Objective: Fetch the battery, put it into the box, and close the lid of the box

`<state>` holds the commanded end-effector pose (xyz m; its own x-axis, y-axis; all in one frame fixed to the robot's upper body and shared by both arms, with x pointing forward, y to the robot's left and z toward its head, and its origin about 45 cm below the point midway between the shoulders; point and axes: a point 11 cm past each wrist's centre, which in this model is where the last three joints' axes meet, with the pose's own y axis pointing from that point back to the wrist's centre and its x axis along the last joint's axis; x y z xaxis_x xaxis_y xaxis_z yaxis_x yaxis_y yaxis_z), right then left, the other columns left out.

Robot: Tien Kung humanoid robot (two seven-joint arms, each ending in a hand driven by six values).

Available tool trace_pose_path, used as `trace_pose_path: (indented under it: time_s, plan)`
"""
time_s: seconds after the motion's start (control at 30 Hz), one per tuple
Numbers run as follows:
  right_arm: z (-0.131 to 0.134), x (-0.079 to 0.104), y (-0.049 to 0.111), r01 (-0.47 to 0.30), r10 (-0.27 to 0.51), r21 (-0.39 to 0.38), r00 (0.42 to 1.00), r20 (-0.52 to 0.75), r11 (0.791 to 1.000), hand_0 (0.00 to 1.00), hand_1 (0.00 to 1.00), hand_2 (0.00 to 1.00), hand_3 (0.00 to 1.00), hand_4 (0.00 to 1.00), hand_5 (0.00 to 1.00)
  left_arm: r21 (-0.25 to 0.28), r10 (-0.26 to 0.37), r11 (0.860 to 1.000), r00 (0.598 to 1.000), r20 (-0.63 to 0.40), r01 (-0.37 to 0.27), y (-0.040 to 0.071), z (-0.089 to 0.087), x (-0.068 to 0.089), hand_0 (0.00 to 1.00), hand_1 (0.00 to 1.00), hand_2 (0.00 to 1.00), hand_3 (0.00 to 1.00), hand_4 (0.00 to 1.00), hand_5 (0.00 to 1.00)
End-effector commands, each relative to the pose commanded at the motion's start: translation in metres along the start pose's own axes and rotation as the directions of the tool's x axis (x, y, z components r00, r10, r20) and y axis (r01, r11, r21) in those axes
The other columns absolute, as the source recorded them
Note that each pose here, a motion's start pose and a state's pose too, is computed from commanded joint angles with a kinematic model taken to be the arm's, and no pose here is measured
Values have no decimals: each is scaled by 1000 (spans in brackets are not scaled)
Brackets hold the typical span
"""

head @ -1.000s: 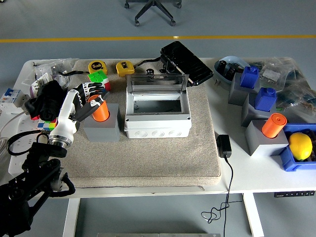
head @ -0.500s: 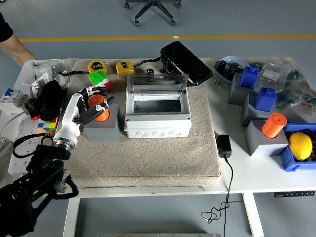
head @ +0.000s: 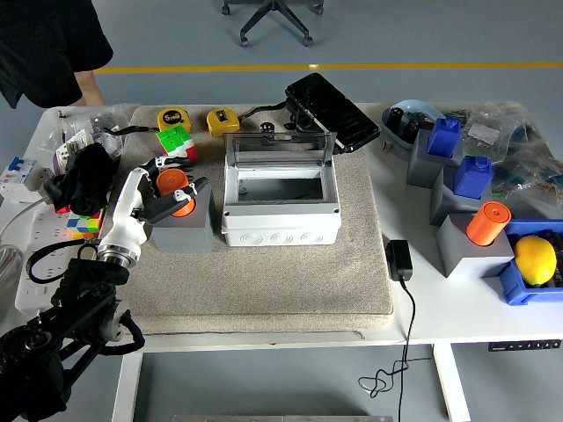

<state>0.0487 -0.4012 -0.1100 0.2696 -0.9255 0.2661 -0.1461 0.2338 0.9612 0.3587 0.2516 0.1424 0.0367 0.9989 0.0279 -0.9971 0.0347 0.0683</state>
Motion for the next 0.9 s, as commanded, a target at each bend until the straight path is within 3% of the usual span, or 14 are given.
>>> trace_pose_path:
  time_s: [0.2, 0.23, 0.37, 0.4, 0.6, 0.63, 0.8, 0.83, 0.9]
  plan:
    - [0, 0, 0, -1, 1, 2, 1000, 1, 1000, 596, 609, 583, 566, 935, 453, 3, 2, 1000, 1000, -9, -2, -2, -1, -3, 481, 497, 521, 531, 955, 13]
    - [0, 0, 0, -1, 1, 2, 1000, 1, 1000, 596, 607, 582, 565, 935, 453, 5, 3, 1000, 1000, -11, -3, -2, -2, -3, 405, 444, 441, 443, 916, 2]
    - [0, -1, 0, -1, 1, 2, 1000, 1, 1000, 596, 607, 582, 565, 935, 453, 14, 12, 1000, 1000, -29, -12, -4, -4, -5, 405, 444, 441, 443, 916, 2]
    - [1, -1, 0, -2, 2, 2, 1000, 1, 1000, 596, 607, 582, 565, 935, 452, 17, 15, 1000, 999, -33, -14, -5, -5, -6, 338, 378, 347, 333, 852, 2]
    - [0, -1, 0, -3, 3, 6, 1000, 2, 1000, 596, 607, 582, 565, 935, 452, 34, 24, 999, 998, -53, -22, -7, -9, -8, 338, 378, 347, 333, 852, 2]
    - [0, -1, 0, -3, 3, 6, 1000, 2, 1000, 595, 606, 581, 565, 934, 451, 39, 22, 999, 998, -52, -20, -8, -11, -9, 286, 332, 300, 226, 725, 2]
    - [-1, -1, 0, -5, 5, 10, 1000, 3, 1000, 595, 606, 581, 565, 934, 451, 53, 19, 998, 998, -60, -16, -8, -16, -11, 286, 332, 300, 226, 725, 2]
    - [-1, -1, 0, -6, 6, 12, 1000, 3, 1000, 595, 606, 578, 565, 932, 450, 54, 18, 998, 998, -61, -14, -8, -16, -11, 263, 296, 262, 206, 662, 2]
    - [-1, -1, 0, -7, 7, 14, 1000, 4, 1000, 595, 606, 578, 565, 932, 450, 53, 15, 999, 998, -60, -12, -8, -16, -12, 263, 296, 262, 206, 662, 2]
